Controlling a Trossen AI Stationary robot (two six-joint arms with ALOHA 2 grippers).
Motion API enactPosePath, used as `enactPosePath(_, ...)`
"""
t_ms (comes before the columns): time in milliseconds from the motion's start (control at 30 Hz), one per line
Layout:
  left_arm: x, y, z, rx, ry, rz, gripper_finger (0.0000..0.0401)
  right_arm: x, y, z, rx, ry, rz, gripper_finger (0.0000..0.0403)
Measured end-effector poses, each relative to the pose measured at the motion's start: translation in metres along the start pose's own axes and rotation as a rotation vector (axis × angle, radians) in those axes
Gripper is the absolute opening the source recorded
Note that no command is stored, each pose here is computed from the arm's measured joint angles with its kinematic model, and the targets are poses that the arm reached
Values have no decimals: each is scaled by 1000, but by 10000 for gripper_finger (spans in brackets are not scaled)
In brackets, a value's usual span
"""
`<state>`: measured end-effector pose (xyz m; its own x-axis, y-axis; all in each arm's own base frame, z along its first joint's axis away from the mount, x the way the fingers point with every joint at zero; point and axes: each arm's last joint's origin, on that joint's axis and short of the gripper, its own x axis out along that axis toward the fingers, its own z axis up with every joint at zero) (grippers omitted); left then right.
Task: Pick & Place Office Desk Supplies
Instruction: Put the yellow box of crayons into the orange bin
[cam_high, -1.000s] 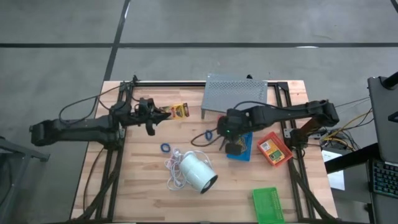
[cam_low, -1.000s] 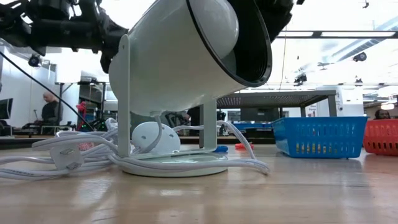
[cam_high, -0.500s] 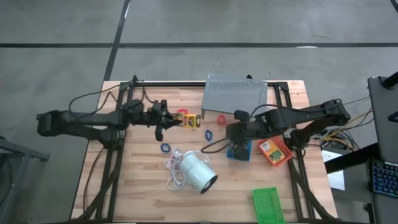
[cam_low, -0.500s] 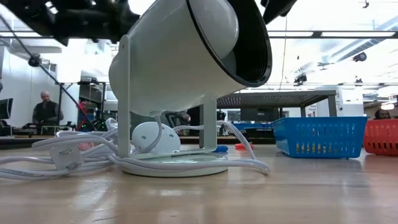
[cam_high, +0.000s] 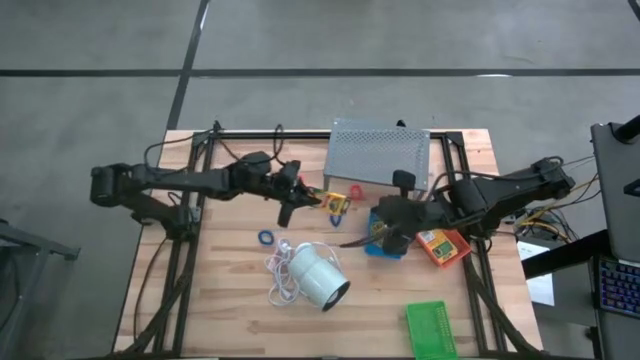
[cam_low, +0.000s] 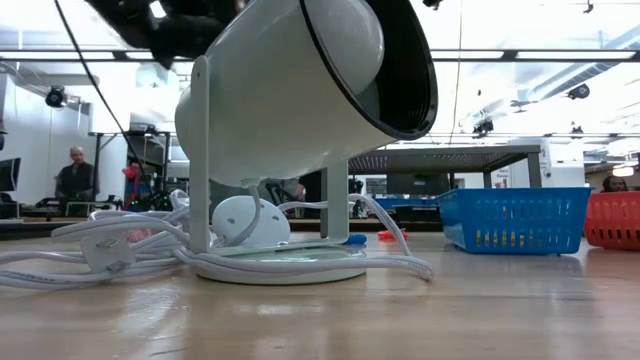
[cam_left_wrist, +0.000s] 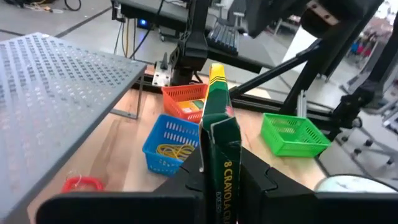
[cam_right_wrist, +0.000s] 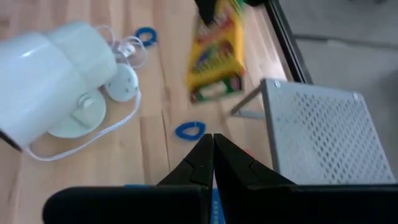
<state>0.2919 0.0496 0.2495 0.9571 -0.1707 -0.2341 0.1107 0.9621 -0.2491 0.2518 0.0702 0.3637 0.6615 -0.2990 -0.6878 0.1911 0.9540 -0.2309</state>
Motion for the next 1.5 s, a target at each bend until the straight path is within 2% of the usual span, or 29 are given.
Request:
enactPosePath(267, 25, 5, 20, 32, 36, -49, 43, -12, -3, -24, -41, -178, 116, 8)
enactPosePath(500, 40, 5, 29, 87, 31, -100, 43, -20, -21, -59, 101, -317, 81, 8)
enactPosePath(767, 46, 6, 35, 266, 4, -90, 43, -1, -18, -92, 176, -499, 113, 8)
enactPosePath(967, 45, 7, 35, 272, 7, -59, 43, 5, -16, -97, 186, -568, 119, 9)
enactPosePath(1300, 45, 7, 33, 267, 24, -58, 43, 2, -17, -94, 184, -571, 117, 9)
enactPosePath(1500, 45, 7, 32, 266, 27, -58, 43, 3, -16, -94, 183, -565, 116, 42)
